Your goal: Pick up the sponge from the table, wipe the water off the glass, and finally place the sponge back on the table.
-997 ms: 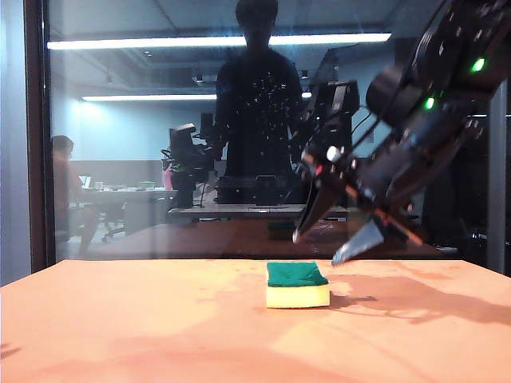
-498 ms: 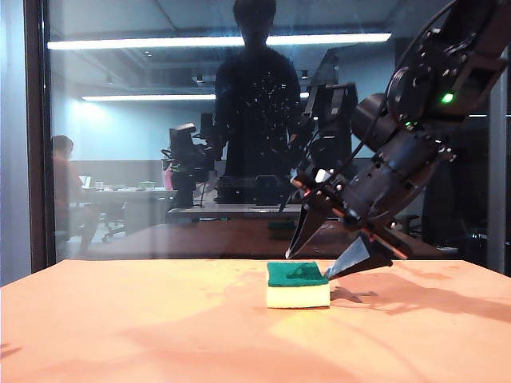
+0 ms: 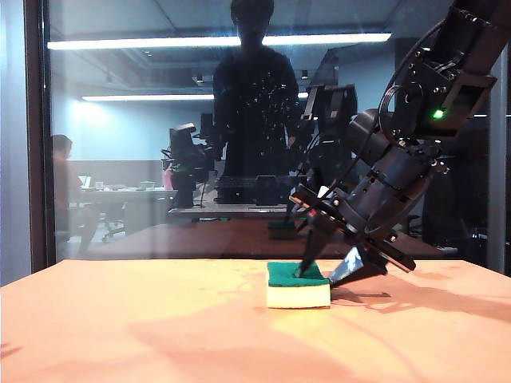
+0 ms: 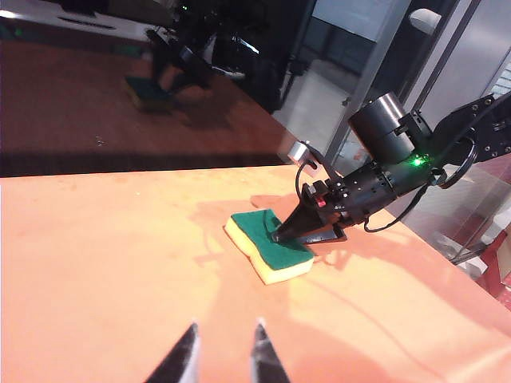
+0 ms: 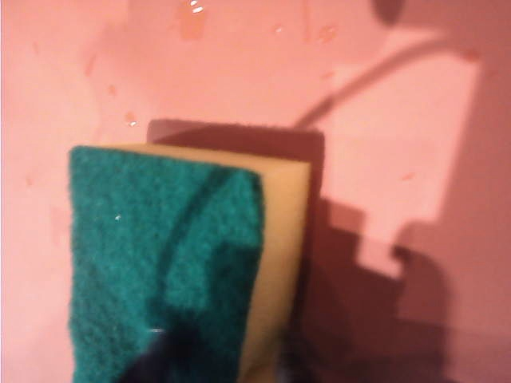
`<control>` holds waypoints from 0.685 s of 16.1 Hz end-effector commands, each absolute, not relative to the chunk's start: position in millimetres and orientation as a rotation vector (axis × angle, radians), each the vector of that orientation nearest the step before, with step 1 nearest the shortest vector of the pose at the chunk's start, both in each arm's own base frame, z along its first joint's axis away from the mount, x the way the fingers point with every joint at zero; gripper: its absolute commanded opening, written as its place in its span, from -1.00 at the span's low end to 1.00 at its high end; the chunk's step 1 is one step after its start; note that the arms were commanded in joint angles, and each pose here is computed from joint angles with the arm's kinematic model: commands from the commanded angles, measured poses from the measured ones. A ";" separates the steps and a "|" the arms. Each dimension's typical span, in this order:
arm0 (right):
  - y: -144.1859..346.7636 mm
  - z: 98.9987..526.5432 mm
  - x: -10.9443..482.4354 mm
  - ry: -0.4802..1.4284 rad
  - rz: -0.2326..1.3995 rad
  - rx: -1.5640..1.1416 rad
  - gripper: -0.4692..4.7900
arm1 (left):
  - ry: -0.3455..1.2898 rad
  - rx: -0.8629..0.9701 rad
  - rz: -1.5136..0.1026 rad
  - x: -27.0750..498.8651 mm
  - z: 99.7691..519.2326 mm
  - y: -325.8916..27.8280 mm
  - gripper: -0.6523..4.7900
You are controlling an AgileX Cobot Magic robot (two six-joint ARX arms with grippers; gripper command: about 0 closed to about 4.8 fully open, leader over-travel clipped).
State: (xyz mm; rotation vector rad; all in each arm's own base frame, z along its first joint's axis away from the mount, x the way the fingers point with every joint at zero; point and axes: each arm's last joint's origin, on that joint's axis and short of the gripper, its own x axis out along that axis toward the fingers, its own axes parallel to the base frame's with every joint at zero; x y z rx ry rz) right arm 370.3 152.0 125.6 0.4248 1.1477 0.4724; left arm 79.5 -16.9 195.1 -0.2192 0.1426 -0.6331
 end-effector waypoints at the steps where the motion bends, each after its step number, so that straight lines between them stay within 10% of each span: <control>1: 153.3 128.3 371.5 1.125 0.460 0.415 -0.47 | 0.126 -0.210 -0.634 79.3 197.8 -16.9 -0.45; 3: 153.6 128.8 372.2 1.115 0.464 0.415 -0.85 | 0.126 -0.210 -0.633 79.3 197.8 -16.9 -0.45; 11: 155.2 134.2 379.2 1.013 0.463 0.405 -0.86 | 0.126 -0.210 -0.634 79.3 197.6 -16.9 -0.45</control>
